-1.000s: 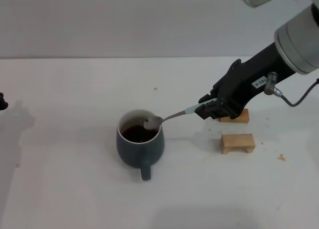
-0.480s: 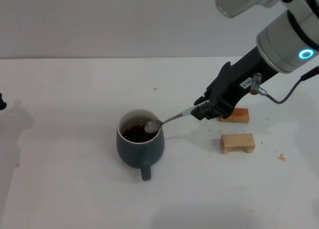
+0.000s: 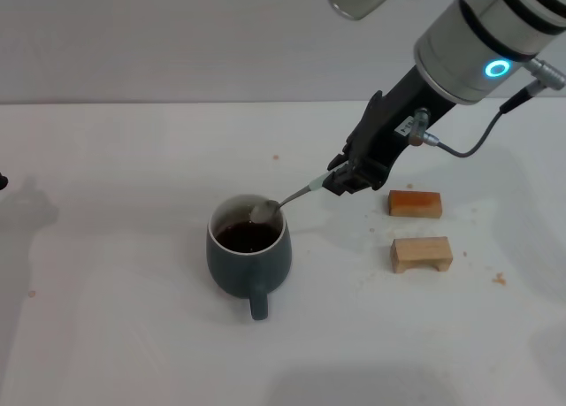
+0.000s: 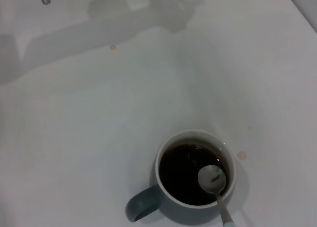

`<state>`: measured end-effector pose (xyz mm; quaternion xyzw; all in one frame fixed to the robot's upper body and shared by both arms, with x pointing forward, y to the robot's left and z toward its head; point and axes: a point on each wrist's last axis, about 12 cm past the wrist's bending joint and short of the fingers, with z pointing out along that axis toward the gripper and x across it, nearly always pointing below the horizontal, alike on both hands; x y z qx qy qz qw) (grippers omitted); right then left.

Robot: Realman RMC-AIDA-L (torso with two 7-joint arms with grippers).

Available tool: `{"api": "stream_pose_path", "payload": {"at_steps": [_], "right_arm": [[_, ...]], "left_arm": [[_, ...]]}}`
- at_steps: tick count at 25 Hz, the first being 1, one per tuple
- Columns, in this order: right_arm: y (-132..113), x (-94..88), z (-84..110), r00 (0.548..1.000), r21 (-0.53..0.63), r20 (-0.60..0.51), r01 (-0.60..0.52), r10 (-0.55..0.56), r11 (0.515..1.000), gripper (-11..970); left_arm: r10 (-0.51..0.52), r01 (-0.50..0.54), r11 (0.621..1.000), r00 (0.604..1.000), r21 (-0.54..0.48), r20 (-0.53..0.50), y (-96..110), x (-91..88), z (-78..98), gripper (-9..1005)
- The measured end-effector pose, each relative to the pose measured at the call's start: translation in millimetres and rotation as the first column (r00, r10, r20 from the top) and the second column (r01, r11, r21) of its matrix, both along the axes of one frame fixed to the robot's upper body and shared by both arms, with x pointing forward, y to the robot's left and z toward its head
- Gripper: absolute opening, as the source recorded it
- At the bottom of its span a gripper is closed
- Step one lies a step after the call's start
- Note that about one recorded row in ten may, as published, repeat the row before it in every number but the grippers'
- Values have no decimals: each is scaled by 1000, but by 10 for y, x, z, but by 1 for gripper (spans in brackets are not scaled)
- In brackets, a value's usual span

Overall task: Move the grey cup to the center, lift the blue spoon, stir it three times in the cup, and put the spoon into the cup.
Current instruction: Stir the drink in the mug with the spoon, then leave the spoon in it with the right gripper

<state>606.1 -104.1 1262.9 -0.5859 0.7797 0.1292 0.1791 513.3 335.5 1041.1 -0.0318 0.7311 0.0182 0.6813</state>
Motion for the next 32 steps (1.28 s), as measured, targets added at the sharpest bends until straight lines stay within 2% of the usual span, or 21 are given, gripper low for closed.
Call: {"api": "stream_pose_path", "payload": {"at_steps": [13,32], "right_arm": [[166,31,-98,998,-28,-45,-35,34,999,159],[381,118,-131,998,-89,-33,-50,48,995,159]], "left_arm": [[6,-5,1000,1000,-18,26,27,-54,1,-2],[-9,10,1000,999,-20,47,-10,-72,24,-2]]}}
